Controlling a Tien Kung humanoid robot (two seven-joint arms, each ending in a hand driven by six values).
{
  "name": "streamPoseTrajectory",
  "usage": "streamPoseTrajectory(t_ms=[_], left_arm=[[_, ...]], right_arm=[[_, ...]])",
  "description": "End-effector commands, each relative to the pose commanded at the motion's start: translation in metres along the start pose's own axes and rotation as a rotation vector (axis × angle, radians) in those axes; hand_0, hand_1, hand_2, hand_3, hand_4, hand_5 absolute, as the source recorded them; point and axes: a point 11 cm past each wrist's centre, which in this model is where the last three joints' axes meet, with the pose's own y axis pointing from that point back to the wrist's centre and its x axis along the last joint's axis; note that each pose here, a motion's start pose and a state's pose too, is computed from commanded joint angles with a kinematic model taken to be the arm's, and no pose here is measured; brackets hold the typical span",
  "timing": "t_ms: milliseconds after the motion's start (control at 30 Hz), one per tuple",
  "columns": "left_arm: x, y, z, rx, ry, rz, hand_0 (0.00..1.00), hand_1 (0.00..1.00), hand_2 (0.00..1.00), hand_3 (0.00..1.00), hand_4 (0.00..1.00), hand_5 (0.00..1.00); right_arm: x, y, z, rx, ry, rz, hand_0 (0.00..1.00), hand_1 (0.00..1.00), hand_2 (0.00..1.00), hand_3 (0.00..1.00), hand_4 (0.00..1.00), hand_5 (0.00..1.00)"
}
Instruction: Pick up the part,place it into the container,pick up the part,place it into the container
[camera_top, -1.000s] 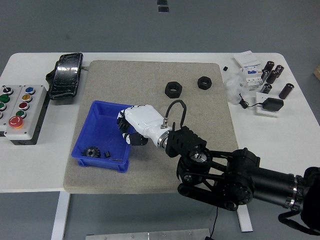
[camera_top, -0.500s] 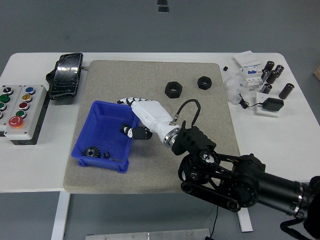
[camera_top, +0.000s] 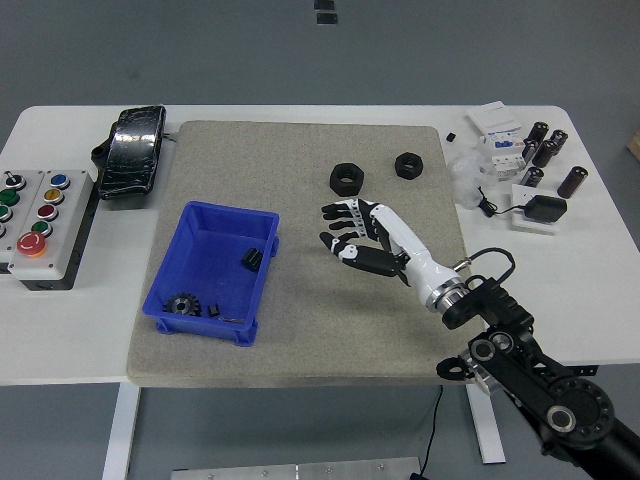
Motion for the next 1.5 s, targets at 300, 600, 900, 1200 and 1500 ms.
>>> streamPoseTrajectory(t_ms=[300,600,900,1200,1500], left_arm=[[0.001,0.001,0.007,-0.015,-0.007,0.001,0.625,0.581,0.575,0.653,0.631,0.406],[-0.002,0.000,0.002,-0.003,-0.009,-0.004,0.625,0.581,0.574,0.652,0.631,0.404],[-0.002,0.000,0.001,-0.001,-0.010,-0.003,0.625,0.581,0.573,0.652,0.632,0.403],[-0.003,0.000,0.000,-0.001,-0.009,-0.005,0.625,0.581,0.574,0.652,0.634,0.397],[-0.003,0.000,0.000,-0.001,-0.008,-0.005,0.625,0.581,0.573,0.652,0.634,0.394]], right_arm=[[0.102,0.014,-0.031,-0.086,0.197,0.529,0.631,0.723,0.711,0.690,0.721,0.429],[0.103,0.008,0.000,-0.055,0.128,0.457,0.705,0.715,0.703,0.677,0.805,0.516],[0.151,0.025,-0.045,0.070,0.165,0.712,0.706,0.721,0.707,0.674,0.759,0.464],[0.116,0.017,0.003,0.105,-0.112,0.440,0.678,0.703,0.693,0.662,0.797,0.508],[0.100,0.015,0.006,0.189,-0.446,0.332,0.683,0.703,0.693,0.663,0.801,0.517]])
